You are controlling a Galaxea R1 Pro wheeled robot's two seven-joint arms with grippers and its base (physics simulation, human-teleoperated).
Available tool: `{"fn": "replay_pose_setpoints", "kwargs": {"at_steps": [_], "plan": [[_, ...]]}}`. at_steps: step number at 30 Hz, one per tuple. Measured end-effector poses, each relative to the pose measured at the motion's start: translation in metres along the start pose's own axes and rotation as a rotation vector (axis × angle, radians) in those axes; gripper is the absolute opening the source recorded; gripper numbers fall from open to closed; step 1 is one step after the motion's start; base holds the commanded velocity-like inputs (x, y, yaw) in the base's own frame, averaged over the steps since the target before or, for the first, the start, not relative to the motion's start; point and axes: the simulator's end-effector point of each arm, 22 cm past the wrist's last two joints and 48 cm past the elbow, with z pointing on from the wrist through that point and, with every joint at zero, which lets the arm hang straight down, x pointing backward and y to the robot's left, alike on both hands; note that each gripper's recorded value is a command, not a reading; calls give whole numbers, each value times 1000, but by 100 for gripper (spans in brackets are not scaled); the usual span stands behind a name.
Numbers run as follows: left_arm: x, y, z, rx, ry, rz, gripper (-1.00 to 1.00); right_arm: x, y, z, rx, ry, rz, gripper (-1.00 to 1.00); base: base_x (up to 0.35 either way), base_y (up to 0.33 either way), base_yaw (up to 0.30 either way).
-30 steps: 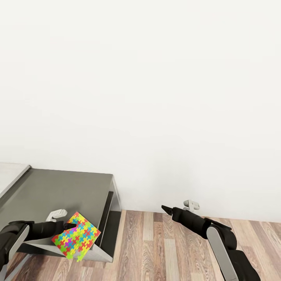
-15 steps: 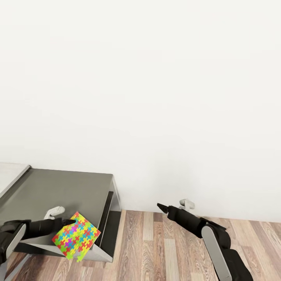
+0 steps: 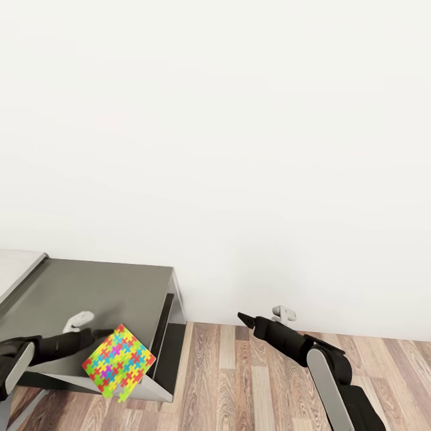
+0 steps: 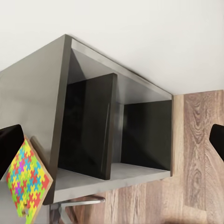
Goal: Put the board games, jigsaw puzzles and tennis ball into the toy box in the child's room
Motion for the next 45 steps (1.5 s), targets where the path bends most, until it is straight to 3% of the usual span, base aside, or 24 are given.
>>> {"fn": "replay_pose_setpoints", "kwargs": {"at_steps": [9,28,45], "plan": [[-11,1,-8,17,-42,-27,100,0,0,0,0,0,0,100,0,0,0],[-14,3,-13,24,-46,-27,100,2,2,1,-4,5,-2,100,0,0,0],[-19,-16,-26,141,-52,-25,100,8,4,2,-9,32,4,100,0,0,0]]}}
